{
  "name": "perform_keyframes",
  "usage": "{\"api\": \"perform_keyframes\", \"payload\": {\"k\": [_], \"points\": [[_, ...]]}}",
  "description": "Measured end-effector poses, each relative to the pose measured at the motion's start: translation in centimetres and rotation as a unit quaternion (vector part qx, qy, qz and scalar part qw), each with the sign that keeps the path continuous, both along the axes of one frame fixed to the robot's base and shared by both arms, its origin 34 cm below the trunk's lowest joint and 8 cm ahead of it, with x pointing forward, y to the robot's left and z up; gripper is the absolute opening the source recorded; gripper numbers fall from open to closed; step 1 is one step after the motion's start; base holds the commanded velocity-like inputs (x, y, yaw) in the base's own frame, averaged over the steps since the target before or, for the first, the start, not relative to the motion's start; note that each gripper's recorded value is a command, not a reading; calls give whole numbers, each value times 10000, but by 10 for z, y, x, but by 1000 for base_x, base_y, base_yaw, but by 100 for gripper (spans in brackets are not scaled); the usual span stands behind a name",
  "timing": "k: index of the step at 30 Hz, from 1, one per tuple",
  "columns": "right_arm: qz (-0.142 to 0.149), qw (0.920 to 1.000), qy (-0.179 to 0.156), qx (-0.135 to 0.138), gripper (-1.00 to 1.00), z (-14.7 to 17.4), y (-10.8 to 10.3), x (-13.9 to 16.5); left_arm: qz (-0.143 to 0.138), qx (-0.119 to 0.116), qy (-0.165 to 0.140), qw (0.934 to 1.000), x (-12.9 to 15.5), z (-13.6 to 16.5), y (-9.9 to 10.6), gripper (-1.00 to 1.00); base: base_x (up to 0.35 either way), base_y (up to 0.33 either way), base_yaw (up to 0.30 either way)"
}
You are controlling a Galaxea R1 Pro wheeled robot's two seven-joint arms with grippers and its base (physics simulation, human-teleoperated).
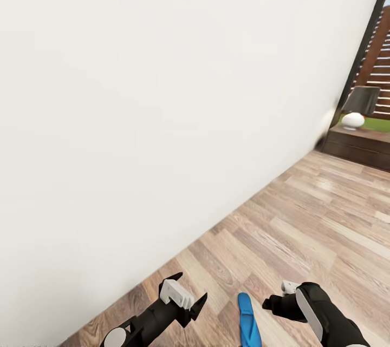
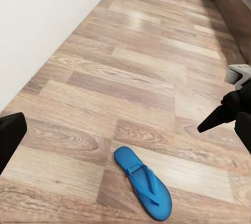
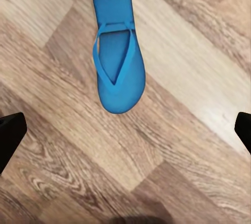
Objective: In the bedroom, move the book from the bed onto either nightstand, and place the two sandals side by side next to the bed.
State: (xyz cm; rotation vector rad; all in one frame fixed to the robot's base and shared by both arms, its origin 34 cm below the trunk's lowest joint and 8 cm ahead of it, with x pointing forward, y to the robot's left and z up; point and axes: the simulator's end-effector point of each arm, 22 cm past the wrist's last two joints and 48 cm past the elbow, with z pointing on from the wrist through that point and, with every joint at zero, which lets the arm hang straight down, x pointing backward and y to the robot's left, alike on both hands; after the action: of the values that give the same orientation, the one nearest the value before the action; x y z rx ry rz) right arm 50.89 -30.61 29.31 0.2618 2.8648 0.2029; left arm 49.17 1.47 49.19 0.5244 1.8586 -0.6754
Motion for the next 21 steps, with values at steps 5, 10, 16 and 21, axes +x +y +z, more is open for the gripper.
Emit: {"api": "perform_keyframes", "payload": {"k": [5, 10, 16, 21], "points": [[6, 9999, 95, -34, 100, -10, -1, -4, 0, 1, 104, 9999, 0, -9, 0, 100, 0, 0, 0], [54, 10000, 32, 69, 100, -19, 22, -1, -5, -5, 203, 9998, -1, -17, -1, 100, 0, 0, 0], [290, 9982, -493, -164, 100, -25, 36, 19, -3, -7, 322, 9995, -2, -28, -1, 100, 0, 0, 0], [498, 9937, -894, -456, 100, -27, 34, 34, -3, -8, 423, 9991, -3, -37, -1, 100, 0, 0, 0]]}}
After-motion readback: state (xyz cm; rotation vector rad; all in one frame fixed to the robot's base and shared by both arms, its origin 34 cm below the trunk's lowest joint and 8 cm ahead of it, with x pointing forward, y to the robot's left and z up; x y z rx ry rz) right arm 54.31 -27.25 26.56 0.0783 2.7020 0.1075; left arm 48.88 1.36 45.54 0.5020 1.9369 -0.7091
